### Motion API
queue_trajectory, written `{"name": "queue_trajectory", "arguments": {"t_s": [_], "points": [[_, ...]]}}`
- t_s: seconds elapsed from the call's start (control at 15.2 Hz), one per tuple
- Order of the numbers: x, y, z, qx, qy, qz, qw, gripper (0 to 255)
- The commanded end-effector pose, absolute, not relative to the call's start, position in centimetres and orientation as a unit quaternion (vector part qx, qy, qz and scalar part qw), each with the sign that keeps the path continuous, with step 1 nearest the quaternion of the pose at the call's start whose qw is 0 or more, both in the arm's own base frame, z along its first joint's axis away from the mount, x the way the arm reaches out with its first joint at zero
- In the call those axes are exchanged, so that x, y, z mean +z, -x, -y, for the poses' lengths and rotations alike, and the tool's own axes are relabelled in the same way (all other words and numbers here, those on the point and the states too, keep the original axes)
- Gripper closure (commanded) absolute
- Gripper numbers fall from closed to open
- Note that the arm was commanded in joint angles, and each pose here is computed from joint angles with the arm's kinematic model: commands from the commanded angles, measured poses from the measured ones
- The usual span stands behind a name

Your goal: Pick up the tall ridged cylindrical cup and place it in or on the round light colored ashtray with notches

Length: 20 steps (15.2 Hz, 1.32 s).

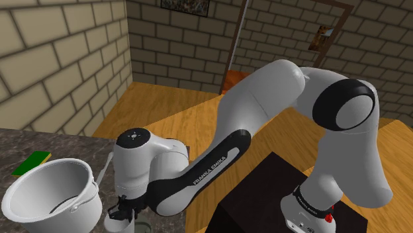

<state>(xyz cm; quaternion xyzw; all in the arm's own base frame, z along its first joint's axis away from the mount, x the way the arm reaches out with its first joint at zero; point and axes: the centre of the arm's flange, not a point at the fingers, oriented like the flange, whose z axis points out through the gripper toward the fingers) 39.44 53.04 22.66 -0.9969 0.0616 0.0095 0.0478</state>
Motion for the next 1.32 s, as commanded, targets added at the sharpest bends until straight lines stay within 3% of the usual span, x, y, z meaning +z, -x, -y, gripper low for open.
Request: {"name": "queue_trajectory", "arguments": {"t_s": [0.0,0.92,0.99,1.25], "points": [[21.7,-39.4,-53.0,0.009,0.997,-0.062,0.048,255],[18.2,-39.4,-53.0,0.009,0.997,-0.062,0.048,255],[18.2,-39.4,-53.0,0.009,0.997,-0.062,0.048,0],[18.2,-39.4,-53.0,0.009,0.997,-0.062,0.048,0]]}}
